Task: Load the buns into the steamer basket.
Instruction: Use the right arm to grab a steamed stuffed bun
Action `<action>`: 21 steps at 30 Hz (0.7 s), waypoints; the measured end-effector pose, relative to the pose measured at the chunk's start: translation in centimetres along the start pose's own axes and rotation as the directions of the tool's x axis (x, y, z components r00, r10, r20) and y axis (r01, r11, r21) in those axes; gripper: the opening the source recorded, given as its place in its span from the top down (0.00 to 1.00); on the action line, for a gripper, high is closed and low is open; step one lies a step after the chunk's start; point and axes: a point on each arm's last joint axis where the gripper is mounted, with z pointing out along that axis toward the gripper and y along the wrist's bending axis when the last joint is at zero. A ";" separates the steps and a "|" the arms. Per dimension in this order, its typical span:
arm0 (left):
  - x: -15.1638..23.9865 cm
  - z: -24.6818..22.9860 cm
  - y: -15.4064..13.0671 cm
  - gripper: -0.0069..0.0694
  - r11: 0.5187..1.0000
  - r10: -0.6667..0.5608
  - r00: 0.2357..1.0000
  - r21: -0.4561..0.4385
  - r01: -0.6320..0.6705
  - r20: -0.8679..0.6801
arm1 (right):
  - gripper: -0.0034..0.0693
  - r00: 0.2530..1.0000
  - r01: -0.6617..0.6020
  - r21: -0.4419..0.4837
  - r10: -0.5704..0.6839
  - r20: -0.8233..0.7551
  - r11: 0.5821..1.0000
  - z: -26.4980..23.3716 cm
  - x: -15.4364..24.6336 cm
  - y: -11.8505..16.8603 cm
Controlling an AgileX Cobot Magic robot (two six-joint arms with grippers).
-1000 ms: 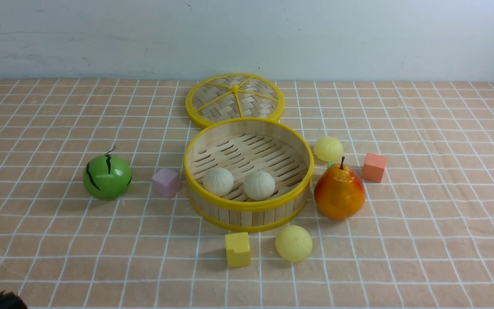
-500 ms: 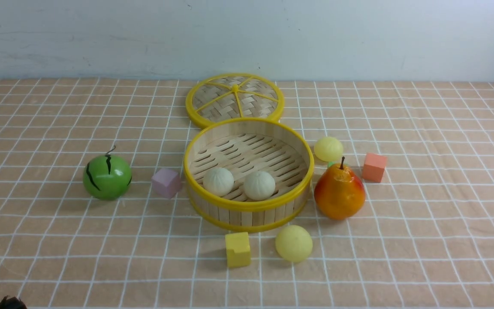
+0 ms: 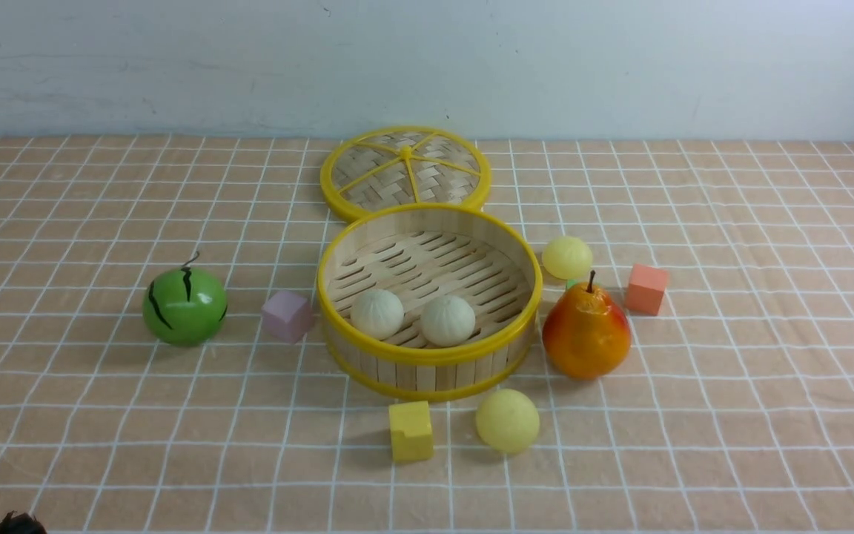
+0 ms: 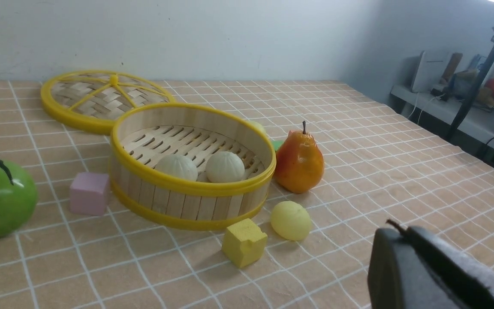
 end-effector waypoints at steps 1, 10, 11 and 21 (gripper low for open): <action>0.0 0.0 0.0 0.91 1.000 0.000 1.000 0.000 0.000 0.000 | 0.96 0.992 0.059 0.006 -0.058 -0.116 0.998 0.8 -1.7 0.5; 0.0 0.0 0.0 0.90 1.000 0.000 1.000 0.000 0.000 0.000 | 0.96 0.852 0.153 -0.076 -0.170 -0.495 0.985 10.2 -6.1 2.7; 0.0 0.0 0.0 0.90 1.000 0.000 1.000 0.000 0.000 0.000 | 0.96 0.838 0.182 -0.096 -0.205 -0.505 0.979 11.5 -6.1 3.6; 0.0 0.0 0.0 0.89 1.000 0.000 1.000 0.000 0.000 0.000 | 0.80 0.720 0.415 -0.206 -0.458 -0.521 0.886 21.6 -4.2 10.6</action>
